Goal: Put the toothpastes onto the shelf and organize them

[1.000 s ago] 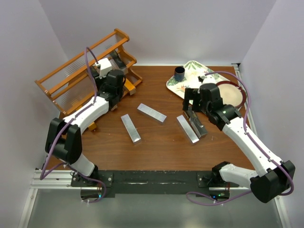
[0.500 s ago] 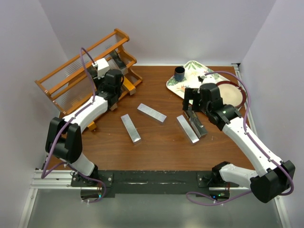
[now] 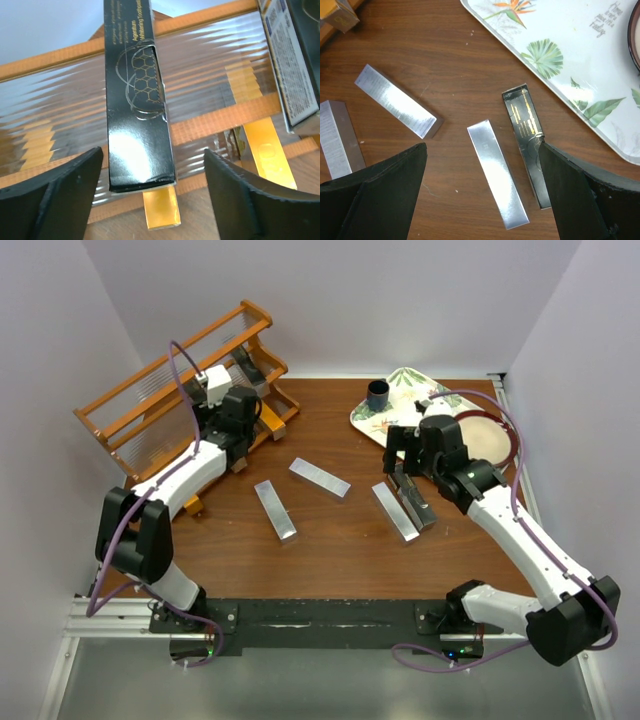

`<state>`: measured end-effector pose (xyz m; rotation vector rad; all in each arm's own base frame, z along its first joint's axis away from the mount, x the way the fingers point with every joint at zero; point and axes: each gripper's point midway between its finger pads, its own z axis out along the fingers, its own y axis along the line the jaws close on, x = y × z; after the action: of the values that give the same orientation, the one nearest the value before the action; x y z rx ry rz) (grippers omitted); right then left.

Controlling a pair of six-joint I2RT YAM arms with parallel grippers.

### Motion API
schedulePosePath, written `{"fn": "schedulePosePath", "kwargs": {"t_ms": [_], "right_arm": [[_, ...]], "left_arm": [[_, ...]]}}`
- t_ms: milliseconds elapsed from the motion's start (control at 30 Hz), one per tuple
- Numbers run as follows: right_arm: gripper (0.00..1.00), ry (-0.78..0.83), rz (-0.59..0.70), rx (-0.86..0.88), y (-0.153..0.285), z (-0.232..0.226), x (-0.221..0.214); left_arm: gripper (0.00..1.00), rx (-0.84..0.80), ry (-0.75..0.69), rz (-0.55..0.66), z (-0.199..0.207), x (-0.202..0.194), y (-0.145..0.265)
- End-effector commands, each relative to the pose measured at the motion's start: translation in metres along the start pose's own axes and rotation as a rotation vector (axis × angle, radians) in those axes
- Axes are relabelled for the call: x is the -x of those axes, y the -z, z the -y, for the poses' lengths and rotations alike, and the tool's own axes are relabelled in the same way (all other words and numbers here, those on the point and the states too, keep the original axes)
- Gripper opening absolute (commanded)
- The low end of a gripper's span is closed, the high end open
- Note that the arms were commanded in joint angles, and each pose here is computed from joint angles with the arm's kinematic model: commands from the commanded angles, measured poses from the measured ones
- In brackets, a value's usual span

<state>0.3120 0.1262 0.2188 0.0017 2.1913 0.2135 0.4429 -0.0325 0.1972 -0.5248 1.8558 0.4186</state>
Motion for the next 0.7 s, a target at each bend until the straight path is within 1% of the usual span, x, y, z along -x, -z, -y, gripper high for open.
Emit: {"fn": "schedulePosePath", "kwargs": {"t_ms": [0,67,100,167,200,267,300,333,367,400,433,467,500,533,567,600,667], "right_arm": [[0.99,0.029,-0.029,-0.030,-0.002,0.005,0.000],[0.99,0.029,-0.046,-0.032,-0.004,0.005,-0.001],[0.99,0.025,-0.053,-0.032,-0.006,0.004,-0.003],[0.98,-0.001,-0.090,-0.071,-0.012,0.007,-0.008],[0.99,-0.006,-0.102,-0.083,-0.014,0.008,-0.010],[0.98,-0.004,-0.154,-0.102,-0.021,0.008,-0.018],[0.99,0.000,-0.175,-0.105,-0.024,0.008,-0.021],[0.99,0.019,-0.184,-0.101,-0.027,0.007,-0.020],[0.99,0.035,-0.214,-0.119,-0.035,0.009,-0.024],[0.99,0.052,-0.231,-0.132,-0.038,0.012,-0.026],[0.99,0.085,-0.238,-0.143,-0.038,0.015,-0.021],[0.99,0.113,-0.270,-0.157,-0.048,0.017,-0.026],[0.99,0.132,-0.278,-0.163,-0.051,0.019,-0.025],[0.99,0.159,-0.283,-0.165,-0.055,0.022,-0.020],[0.99,0.173,-0.301,-0.160,-0.059,0.023,-0.020],[0.98,0.188,-0.341,-0.142,-0.069,0.021,-0.026],[0.98,0.216,-0.374,-0.138,-0.079,0.026,-0.029]], "left_arm": [[0.90,-0.087,0.120,0.056,0.000,0.055,0.027],[0.93,-0.134,0.131,0.051,0.000,0.063,0.038],[0.93,-0.162,0.156,0.067,-0.005,0.075,0.049],[0.94,-0.233,0.155,0.054,-0.005,0.080,0.064],[0.94,-0.273,0.184,0.077,-0.012,0.094,0.079],[0.94,-0.386,0.172,0.074,-0.008,0.094,0.098],[0.94,-0.433,0.191,0.111,-0.016,0.106,0.114],[0.95,-0.489,0.153,0.105,-0.014,0.098,0.121],[0.95,-0.521,0.139,0.116,-0.016,0.100,0.129],[0.95,-0.555,0.133,0.148,-0.023,0.106,0.141],[0.95,-0.613,0.065,0.148,-0.021,0.096,0.148],[0.97,-0.645,0.058,0.182,-0.028,0.102,0.160],[0.98,-0.660,0.005,0.182,-0.031,0.089,0.160],[0.98,-0.702,-0.016,0.199,-0.030,0.086,0.167],[1.00,-0.718,-0.018,0.236,-0.040,0.088,0.177],[1.00,-0.728,-0.074,0.231,-0.042,0.069,0.174],[1.00,-0.772,-0.086,0.291,-0.050,0.067,0.188]]}}
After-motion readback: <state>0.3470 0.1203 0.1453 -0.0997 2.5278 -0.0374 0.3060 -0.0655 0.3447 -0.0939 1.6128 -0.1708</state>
